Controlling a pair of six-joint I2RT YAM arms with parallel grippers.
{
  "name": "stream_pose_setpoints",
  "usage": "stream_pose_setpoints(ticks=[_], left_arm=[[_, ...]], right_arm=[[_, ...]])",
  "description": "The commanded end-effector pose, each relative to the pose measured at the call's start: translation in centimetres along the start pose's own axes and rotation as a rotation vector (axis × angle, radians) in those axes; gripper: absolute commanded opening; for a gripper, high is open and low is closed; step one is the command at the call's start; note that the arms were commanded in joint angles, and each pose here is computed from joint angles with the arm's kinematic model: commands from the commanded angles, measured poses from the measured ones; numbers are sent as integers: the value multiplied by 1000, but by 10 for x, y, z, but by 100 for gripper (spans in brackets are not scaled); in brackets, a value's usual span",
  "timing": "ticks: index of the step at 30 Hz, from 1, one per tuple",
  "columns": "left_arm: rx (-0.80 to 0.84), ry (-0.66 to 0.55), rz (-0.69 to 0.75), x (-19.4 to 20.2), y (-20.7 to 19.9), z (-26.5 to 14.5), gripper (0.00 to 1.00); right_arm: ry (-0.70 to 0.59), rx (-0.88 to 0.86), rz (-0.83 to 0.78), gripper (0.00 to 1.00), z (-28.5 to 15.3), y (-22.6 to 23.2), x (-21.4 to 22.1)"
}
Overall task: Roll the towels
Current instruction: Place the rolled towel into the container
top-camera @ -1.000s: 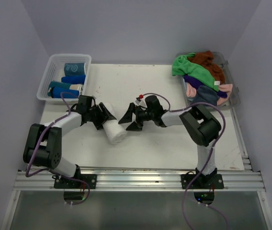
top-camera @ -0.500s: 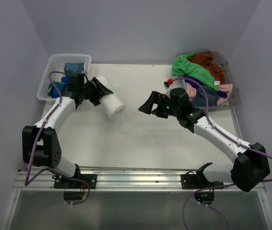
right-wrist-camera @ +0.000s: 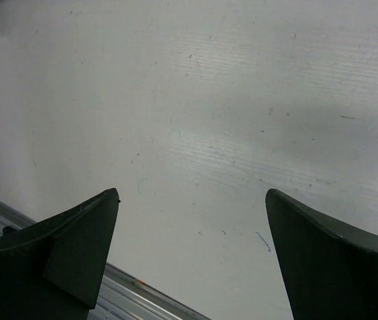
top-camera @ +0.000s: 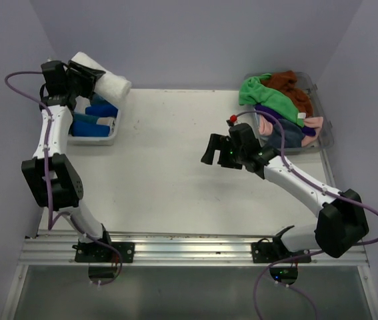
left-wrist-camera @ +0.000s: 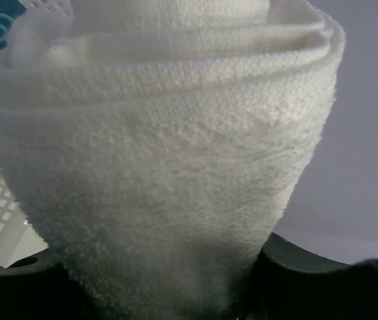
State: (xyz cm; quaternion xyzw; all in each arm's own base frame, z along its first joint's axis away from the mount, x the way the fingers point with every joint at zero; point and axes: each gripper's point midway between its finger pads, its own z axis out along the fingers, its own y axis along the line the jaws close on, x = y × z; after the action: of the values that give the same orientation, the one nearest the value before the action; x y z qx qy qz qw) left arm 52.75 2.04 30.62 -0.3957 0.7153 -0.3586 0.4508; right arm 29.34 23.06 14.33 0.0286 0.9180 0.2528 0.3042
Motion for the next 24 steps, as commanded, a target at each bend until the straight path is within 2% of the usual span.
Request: stream_pose_setpoints(ticks=[1, 5, 9, 13, 24], left_arm=[[62, -110, -69, -42, -12, 19, 41], [43, -146, -144, -62, 17, 53, 41], [29, -186, -152, -80, 28, 66, 43], [-19, -172, -173, -82, 54, 83, 43], [-180, -214, -154, -89, 116, 84, 43]], right_arm=[[-23, 20, -48, 96, -4, 3, -14], [26, 29, -71, 96, 6, 6, -14], [54, 23, -79, 96, 16, 8, -13], [82, 29, -84, 96, 27, 8, -12], [145, 33, -92, 96, 49, 9, -8]])
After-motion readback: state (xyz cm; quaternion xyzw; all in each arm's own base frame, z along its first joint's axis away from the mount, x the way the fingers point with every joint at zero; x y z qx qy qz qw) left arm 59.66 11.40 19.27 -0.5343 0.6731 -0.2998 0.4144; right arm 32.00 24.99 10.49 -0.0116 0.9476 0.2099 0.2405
